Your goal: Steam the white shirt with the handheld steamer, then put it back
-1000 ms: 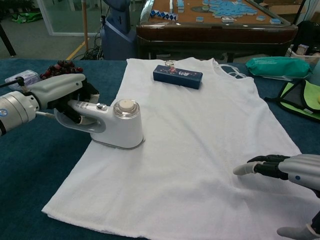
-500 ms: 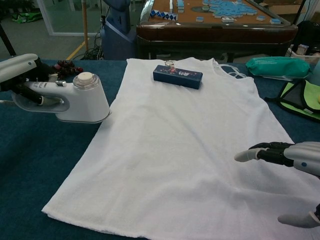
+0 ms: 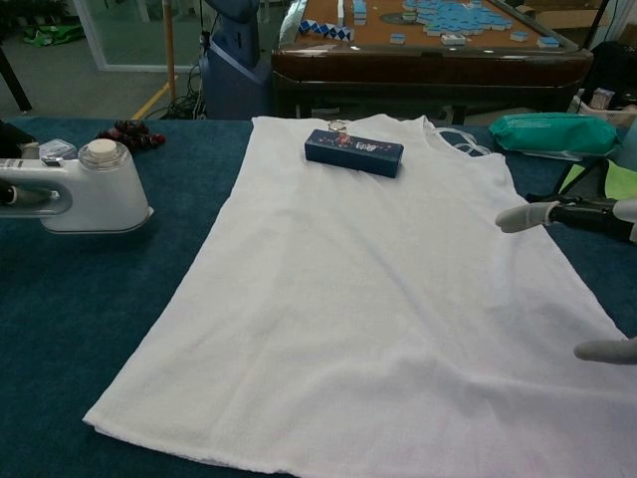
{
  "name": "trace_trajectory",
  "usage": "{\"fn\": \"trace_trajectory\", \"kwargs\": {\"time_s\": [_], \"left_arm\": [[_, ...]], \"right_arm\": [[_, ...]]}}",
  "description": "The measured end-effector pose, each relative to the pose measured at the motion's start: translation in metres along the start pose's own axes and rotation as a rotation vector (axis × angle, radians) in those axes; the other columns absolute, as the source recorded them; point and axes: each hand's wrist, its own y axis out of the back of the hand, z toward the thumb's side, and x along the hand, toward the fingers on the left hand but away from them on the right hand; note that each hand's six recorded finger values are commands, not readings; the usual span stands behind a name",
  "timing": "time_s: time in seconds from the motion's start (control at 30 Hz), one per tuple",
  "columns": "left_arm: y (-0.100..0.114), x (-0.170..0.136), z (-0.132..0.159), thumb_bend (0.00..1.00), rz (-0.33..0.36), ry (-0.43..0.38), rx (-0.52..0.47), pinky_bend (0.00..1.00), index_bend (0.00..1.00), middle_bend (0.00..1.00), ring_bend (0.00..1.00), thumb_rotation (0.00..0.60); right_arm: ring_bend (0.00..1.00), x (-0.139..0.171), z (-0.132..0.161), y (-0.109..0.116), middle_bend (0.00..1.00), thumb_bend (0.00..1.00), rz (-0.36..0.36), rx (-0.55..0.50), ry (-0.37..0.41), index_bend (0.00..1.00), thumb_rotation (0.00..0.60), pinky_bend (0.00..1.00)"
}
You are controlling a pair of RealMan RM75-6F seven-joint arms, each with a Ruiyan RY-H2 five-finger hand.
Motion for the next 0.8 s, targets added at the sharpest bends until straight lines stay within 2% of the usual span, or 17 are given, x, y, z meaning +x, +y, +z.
{"fn": "trace_trajectory", "kwargs": {"time_s": [0.2, 0.33, 0.43, 0.67, 0.8], "left_arm": [[-0.012, -0.001, -0.010, 0.21, -0.011, 0.033, -0.008, 0.67, 0.64, 0.73, 0.59, 0.600], [-0.019, -0.002, -0.011, 0.21, -0.015, 0.029, -0.006, 0.66, 0.52, 0.67, 0.53, 0.600], [-0.019, -0.003, -0.009, 0.20, -0.007, 0.016, 0.000, 0.61, 0.37, 0.51, 0.41, 0.600], [-0.020, -0.006, -0.008, 0.17, -0.013, 0.015, 0.020, 0.35, 0.04, 0.15, 0.09, 0.600], [-0.020, -0.010, -0.007, 0.16, -0.033, 0.020, 0.034, 0.29, 0.00, 0.08, 0.03, 0.562]], "right_arm": [[0.01, 0.000, -0.004, 0.022, 0.12, 0.12, -0.067, 0.013, -0.016, 0.08, 0.458, 0.00], [0.01, 0.003, -0.007, 0.030, 0.12, 0.11, -0.088, 0.015, -0.029, 0.08, 0.456, 0.00], [0.01, 0.004, -0.007, 0.031, 0.12, 0.11, -0.092, 0.016, -0.033, 0.08, 0.455, 0.00], [0.01, 0.005, -0.008, 0.031, 0.12, 0.11, -0.091, 0.006, -0.032, 0.08, 0.454, 0.00], [0.01, 0.005, -0.009, 0.032, 0.12, 0.11, -0.095, 0.005, -0.030, 0.08, 0.453, 0.00]]}}
